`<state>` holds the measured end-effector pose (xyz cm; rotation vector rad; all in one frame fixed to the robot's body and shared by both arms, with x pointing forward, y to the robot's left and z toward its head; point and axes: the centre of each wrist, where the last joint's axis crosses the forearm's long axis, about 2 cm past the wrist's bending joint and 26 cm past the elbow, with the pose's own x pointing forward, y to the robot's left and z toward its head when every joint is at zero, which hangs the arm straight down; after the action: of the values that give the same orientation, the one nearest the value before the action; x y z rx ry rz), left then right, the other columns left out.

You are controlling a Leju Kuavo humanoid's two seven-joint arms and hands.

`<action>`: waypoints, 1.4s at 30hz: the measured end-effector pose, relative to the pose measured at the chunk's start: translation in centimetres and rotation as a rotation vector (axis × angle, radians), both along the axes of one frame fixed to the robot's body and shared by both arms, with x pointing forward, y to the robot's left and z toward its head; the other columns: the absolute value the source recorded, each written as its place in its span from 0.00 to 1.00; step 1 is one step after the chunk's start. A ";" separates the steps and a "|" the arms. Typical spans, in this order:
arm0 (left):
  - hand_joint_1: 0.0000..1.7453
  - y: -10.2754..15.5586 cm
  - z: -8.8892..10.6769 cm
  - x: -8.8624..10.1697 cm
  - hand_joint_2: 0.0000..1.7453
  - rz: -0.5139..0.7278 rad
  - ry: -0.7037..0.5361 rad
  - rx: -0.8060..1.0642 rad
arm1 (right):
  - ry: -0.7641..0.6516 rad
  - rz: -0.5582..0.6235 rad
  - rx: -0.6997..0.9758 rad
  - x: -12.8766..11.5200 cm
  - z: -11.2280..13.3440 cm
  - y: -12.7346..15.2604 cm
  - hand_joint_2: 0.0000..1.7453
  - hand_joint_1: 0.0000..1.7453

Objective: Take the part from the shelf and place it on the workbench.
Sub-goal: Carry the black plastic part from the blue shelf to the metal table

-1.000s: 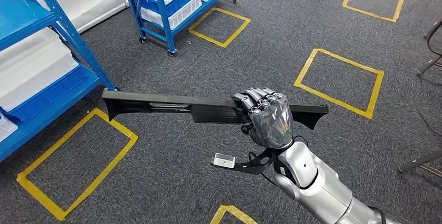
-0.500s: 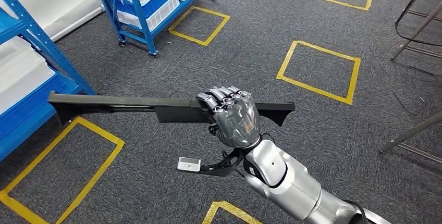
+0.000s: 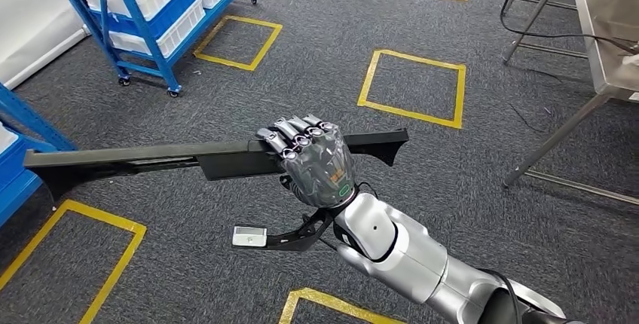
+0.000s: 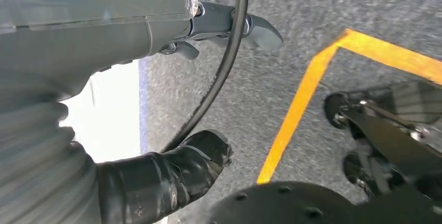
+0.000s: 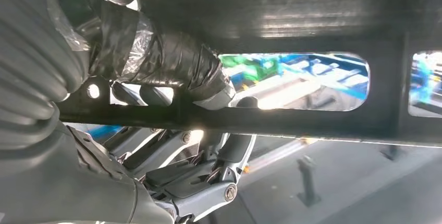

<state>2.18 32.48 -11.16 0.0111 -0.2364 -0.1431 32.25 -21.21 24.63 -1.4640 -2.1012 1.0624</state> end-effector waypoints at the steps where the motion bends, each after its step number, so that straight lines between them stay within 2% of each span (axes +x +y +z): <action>1: 0.00 0.0 0.0 0.1 1.00 -0.002 -0.005 0.002 | 0.001 -0.001 0.001 0.0 0.0 0.0 1.00 1.00; 23: 0.00 0.3 0.0 -0.5 1.00 -0.031 0.031 0.014 | 0.024 0.003 0.003 -0.7 -1.1 0.2 1.00 1.00; 32: 0.00 0.2 0.0 -0.1 1.00 -0.025 0.019 0.014 | 0.026 -0.001 0.008 -0.9 -1.2 0.0 1.00 1.00; 42: 0.00 -0.1 -0.1 -0.8 1.00 -0.027 0.035 0.009 | 0.049 0.000 0.010 -1.6 -2.1 -0.1 1.00 1.00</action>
<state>1.34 32.42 -11.23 0.0146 -0.2013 -0.1713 30.65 -21.29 22.56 -1.4195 -2.0695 1.0752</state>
